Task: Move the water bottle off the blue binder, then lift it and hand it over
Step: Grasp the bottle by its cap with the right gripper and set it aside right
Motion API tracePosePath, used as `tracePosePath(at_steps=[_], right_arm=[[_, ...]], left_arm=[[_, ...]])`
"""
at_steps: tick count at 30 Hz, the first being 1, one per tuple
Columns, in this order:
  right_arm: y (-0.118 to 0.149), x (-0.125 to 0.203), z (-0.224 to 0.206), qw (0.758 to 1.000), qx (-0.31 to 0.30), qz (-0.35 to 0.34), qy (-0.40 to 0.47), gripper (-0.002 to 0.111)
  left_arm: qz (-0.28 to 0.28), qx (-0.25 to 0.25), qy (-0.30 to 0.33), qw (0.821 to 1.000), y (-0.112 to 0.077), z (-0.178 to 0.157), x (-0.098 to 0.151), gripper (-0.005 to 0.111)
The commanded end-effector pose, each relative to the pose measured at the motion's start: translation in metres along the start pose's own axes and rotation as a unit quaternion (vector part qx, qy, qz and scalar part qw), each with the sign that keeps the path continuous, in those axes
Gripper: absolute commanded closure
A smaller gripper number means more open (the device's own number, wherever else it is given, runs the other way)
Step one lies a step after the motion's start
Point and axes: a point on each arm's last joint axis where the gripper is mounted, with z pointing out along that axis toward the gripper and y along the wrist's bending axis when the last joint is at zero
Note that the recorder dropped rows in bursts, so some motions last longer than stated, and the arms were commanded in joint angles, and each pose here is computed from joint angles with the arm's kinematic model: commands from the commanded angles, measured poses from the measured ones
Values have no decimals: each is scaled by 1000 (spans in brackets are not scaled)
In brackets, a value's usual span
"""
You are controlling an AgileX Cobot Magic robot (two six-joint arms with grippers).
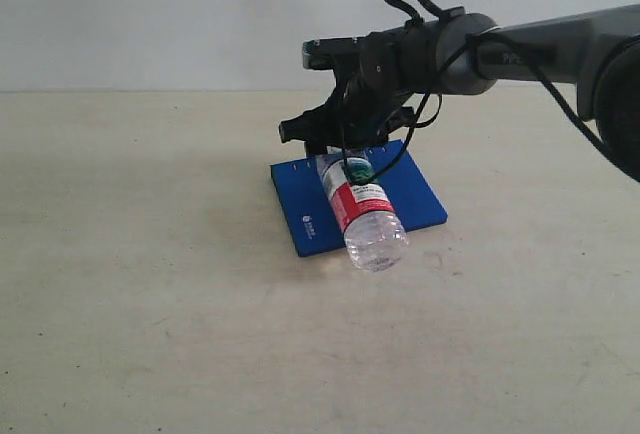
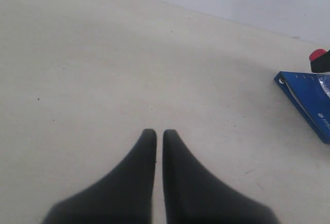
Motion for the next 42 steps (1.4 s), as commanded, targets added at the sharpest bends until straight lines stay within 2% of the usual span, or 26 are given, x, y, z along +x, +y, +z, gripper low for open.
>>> tracePosePath(at_steps=[1,3,7,9,16,23,26,35,38,42], right_arm=[[1,-6,-1,1000,-7,-2,-26,58],[2,-8,-1,999,-9,-3,-35,68],[2,-9,-2,999,-9,-4,-43,99],[1,-10,-2,999,-8,-5,-44,108],[-8,-37,-45,995,15,-43,-92,108],[-48,-75,-110,976,78,-90,-182,108],[-74,-81,-130,971,112,-92,-188,108],[-171,-67,-149,970,201,-28,-134,108],[-188,-58,-151,971,218,-28,-98,108],[-196,-48,-148,971,224,-46,-64,108]], left_arm=[[-8,3,-3,1000,0,0,0,102],[-8,3,-3,1000,0,0,0,102],[-8,3,-3,1000,0,0,0,102],[-8,3,-3,1000,0,0,0,102],[-8,3,-3,1000,0,0,0,102],[-8,3,-3,1000,0,0,0,102],[-8,3,-3,1000,0,0,0,102],[-8,3,-3,1000,0,0,0,102],[-8,3,-3,1000,0,0,0,102],[-8,3,-3,1000,0,0,0,102]])
